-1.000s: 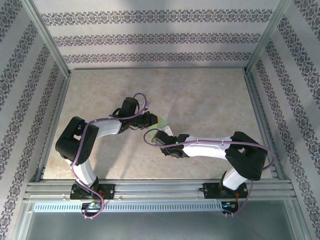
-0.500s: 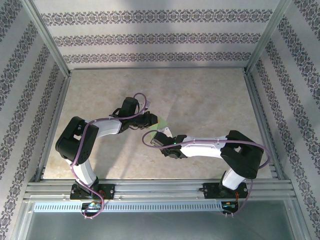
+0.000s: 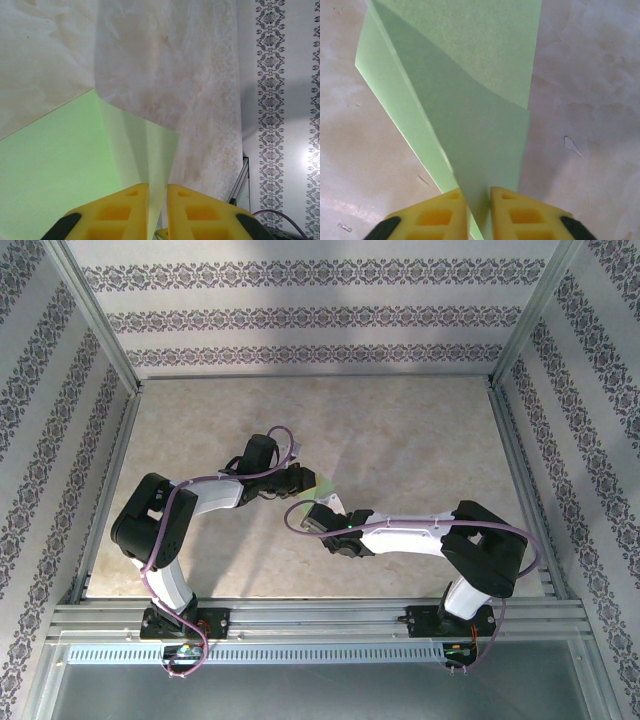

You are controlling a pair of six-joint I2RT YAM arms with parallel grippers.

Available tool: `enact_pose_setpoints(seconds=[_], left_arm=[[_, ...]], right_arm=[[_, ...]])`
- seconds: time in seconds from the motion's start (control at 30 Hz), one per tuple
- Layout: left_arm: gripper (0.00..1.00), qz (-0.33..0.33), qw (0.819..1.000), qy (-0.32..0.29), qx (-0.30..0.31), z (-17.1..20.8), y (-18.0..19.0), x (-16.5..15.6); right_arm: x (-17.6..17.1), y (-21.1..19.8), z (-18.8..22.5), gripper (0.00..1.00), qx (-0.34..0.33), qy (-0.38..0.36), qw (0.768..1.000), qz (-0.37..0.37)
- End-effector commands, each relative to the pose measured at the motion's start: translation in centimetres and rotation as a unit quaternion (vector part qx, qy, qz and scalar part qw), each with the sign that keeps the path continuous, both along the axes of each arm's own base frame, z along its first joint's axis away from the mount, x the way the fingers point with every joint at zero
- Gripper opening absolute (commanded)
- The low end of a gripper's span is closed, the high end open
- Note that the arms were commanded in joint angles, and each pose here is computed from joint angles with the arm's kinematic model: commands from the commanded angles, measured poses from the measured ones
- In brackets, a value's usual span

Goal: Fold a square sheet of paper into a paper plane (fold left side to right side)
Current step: Fourth fold the wing at the center of the table.

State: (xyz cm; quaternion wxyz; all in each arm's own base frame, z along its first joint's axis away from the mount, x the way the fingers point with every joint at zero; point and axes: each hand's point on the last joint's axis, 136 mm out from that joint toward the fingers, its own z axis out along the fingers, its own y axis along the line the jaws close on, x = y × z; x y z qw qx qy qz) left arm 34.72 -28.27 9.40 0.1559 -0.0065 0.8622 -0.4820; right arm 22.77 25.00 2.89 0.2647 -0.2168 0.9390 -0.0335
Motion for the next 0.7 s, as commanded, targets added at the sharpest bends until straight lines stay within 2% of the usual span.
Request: enact_pose_setpoints(seconds=[0.0,0.23,0.37,0.5,0.67], left_arm=[[0.21,-0.001,1.0,-0.013,0.006,1.1,0.3,-0.3],[0.33,0.038,0.999,-0.012,0.019,1.3,4.2,-0.5],[0.35,0.062,0.997,-0.013,0.045,1.5,7.7,-1.2],[0.35,0.065,0.996,-0.013,0.061,1.9,9.8,-2.2],[0.35,0.045,0.997,-0.009,0.066,1.9,9.8,-3.3]], right_arm=[[-0.1,0.3,-0.2,0.12,-0.007,-0.004,1.0,0.004],[-0.3,0.5,-0.4,0.02,-0.004,0.005,1.0,0.008],[-0.4,0.9,0.3,0.0,0.019,0.016,1.0,0.011],[-0.7,1.8,0.6,0.0,0.075,0.061,0.995,0.021],[-1.6,3.2,1.0,0.0,0.17,0.134,0.976,0.037]])
